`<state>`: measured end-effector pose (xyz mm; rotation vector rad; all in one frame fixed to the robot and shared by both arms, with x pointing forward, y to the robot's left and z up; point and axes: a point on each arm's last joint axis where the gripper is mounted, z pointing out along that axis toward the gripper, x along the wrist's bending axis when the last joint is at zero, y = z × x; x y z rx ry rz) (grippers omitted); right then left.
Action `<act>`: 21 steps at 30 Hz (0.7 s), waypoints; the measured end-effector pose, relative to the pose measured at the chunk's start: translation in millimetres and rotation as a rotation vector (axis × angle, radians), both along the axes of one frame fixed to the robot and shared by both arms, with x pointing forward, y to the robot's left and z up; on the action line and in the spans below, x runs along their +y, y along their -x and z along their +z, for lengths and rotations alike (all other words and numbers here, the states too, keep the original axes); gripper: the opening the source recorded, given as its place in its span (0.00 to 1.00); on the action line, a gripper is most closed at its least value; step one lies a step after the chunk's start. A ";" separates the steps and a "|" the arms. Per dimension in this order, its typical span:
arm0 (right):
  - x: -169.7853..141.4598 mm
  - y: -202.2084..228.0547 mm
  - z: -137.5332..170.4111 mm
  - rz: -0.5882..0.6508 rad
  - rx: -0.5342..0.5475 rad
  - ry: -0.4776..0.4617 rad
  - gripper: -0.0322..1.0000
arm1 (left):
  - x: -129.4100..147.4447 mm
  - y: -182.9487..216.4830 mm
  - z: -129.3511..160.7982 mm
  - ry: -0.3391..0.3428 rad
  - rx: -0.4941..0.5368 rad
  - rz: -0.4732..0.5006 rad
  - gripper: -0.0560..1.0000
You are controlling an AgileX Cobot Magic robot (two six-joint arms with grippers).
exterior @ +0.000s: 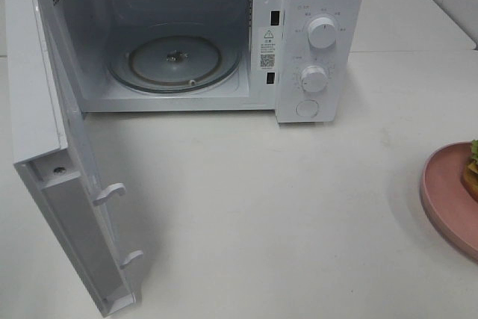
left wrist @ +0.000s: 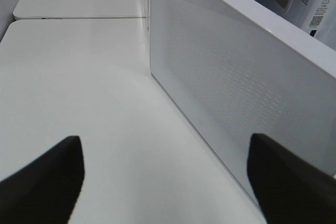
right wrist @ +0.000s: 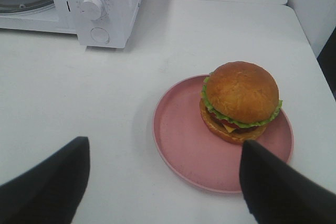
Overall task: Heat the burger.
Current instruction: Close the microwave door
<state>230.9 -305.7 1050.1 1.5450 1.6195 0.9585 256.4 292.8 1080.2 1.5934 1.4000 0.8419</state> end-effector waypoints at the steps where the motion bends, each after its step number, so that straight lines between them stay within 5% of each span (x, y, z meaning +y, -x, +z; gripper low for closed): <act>1: 0.0 0.0 0.0 0.000 0.000 0.000 0.77 | -0.6 -8.5 0.8 -0.001 0.024 0.002 0.68; 2: 0.0 0.0 0.0 0.000 0.000 0.000 0.77 | -1.4 -17.3 -0.1 -0.004 0.064 0.002 0.58; 5: 0.0 0.0 0.0 0.000 0.000 0.000 0.77 | -1.7 -21.0 -0.4 -0.005 0.078 0.003 0.54; 7: 0.0 0.0 0.0 0.000 0.000 0.000 0.77 | -2.7 -35.0 -1.1 -0.007 0.114 0.006 0.36; 8: 0.0 0.0 0.0 0.000 0.000 0.000 0.77 | -2.7 -35.0 -1.1 -0.007 0.114 0.006 0.36; 10: 0.0 0.0 0.0 0.000 0.000 0.000 0.77 | -3.9 -53.2 -1.6 -0.008 0.137 0.011 0.11; 21: 0.0 0.0 0.0 0.000 0.000 0.000 0.77 | -6.0 -107.0 2.6 -0.088 -0.023 -0.003 0.05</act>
